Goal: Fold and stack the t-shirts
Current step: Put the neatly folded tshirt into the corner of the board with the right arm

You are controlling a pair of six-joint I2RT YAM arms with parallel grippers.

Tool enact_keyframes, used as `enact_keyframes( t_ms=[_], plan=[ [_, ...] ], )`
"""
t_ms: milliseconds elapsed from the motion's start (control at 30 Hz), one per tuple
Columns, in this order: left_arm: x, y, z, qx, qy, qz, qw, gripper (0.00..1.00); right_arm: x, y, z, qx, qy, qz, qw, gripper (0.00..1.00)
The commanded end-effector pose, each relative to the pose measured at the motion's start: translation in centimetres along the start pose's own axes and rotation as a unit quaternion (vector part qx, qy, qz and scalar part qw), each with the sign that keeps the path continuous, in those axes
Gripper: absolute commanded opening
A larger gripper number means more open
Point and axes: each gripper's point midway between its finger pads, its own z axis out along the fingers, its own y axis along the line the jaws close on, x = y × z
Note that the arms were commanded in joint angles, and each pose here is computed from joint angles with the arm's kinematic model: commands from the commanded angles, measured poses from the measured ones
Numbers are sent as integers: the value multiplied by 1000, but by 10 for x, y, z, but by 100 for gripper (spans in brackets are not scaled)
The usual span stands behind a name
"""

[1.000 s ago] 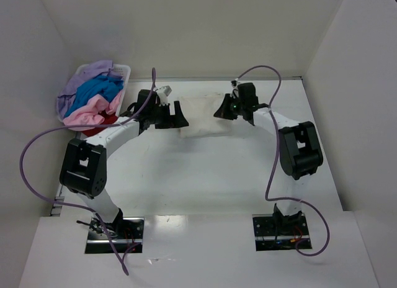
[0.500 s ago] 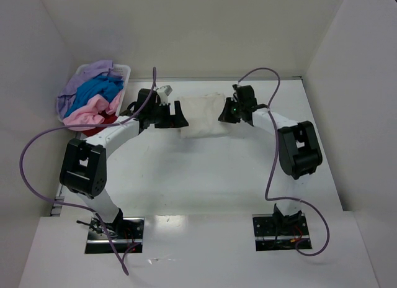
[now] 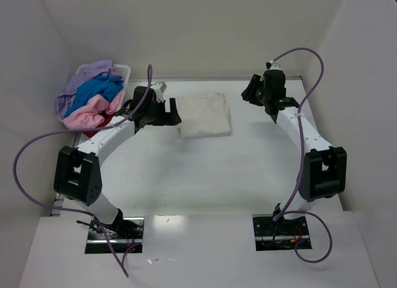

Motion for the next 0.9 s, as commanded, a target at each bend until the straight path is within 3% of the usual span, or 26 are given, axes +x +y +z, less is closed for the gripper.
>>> enact_keyframes(
  t_ms=[0,33,167,300,333,467,667,867],
  plan=[
    [-37,3,-22,-37,-59,23,997,100,-3,-1,-7,-2,-5,6,1000,46],
    [-40,2,-22,-35,-64,19,997,100,-2,7,-8,-24,0,10,1000,44],
    [-44,-12,-11,7,-70,13,997,93,0,39,-6,-110,14,24,993,13],
    [-34,-21,12,51,-45,0,998,67,9,59,10,-147,33,22,988,2],
    [-28,-18,21,53,-37,-2,998,58,18,54,22,-140,46,24,989,1],
    [-13,-19,42,77,-5,-12,997,45,57,58,44,-153,97,11,983,0],
    [-1,-25,61,113,19,-14,993,41,99,45,71,-132,141,15,981,0],
    [13,-14,77,102,37,-18,994,41,130,30,81,-103,169,0,980,0]
  ],
)
